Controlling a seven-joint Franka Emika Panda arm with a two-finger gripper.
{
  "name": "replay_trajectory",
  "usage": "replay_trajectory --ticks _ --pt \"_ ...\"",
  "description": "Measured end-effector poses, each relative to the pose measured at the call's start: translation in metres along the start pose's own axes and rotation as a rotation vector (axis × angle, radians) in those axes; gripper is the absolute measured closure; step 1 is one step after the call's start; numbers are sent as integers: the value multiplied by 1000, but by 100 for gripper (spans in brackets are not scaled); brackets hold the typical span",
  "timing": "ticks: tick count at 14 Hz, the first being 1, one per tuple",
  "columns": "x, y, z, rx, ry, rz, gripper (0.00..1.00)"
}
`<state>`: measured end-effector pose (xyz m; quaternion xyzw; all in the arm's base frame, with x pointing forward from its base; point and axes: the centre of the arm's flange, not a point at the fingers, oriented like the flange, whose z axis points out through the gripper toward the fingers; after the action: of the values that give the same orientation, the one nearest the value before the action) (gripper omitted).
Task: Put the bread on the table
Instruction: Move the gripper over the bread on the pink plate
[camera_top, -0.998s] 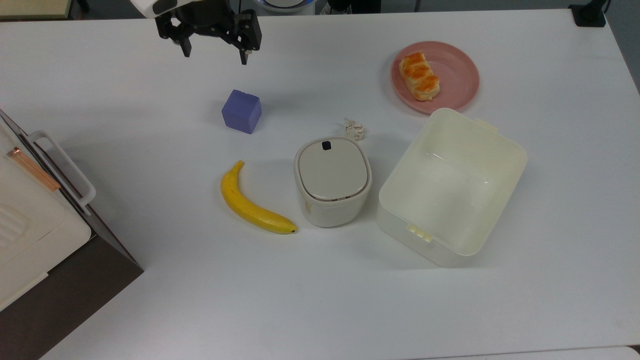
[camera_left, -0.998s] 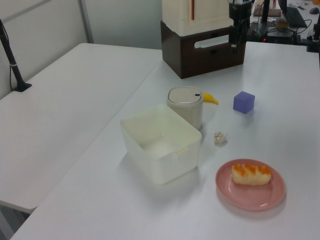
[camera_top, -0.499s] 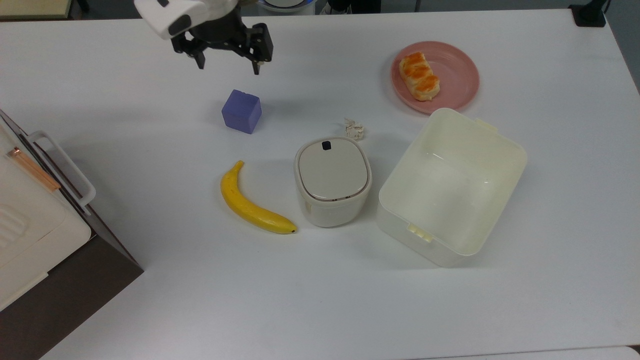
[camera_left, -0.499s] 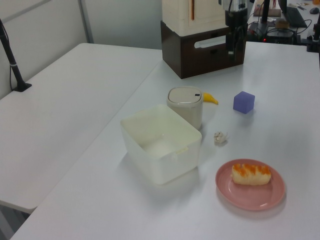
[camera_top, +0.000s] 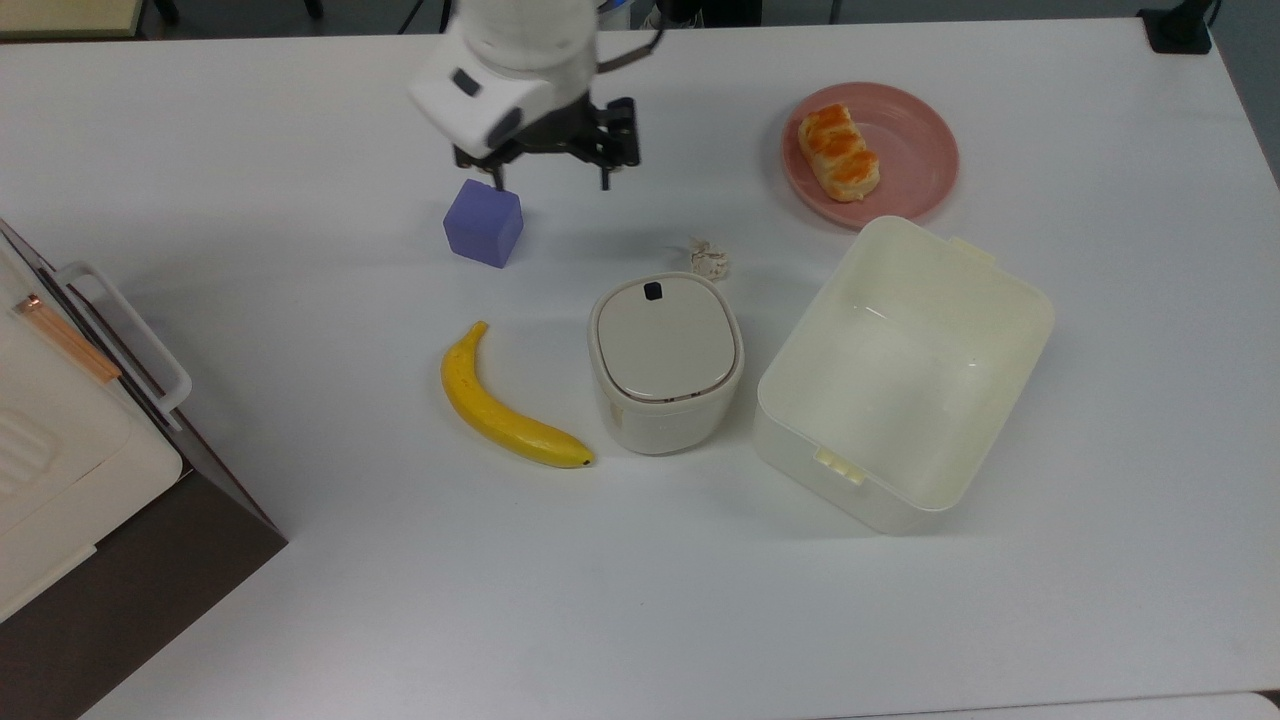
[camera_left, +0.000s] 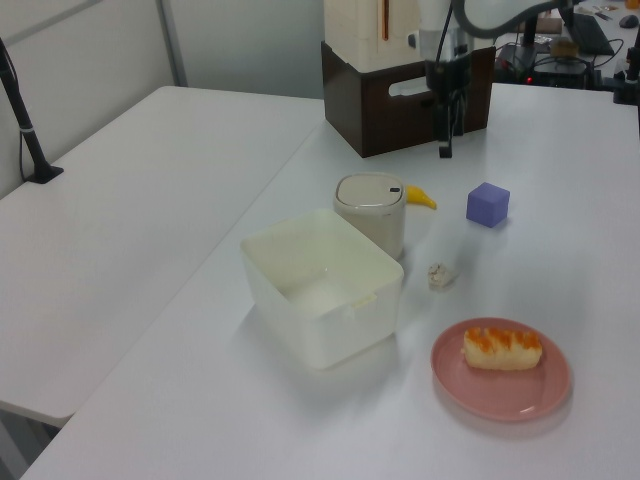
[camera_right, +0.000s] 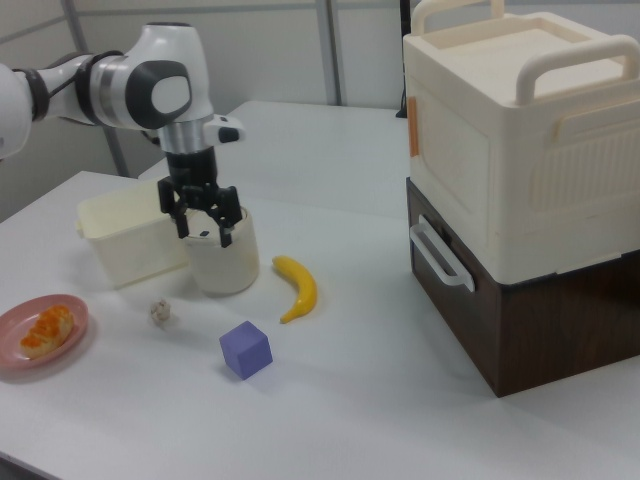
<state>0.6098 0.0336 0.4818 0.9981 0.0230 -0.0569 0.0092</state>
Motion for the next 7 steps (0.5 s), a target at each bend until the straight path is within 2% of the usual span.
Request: replay_trajectory --ticks 4,7 --pt "-5 -70 1 -11 -3 -79 2" --pt "-23 -147 11 -31 -33 -154 2"
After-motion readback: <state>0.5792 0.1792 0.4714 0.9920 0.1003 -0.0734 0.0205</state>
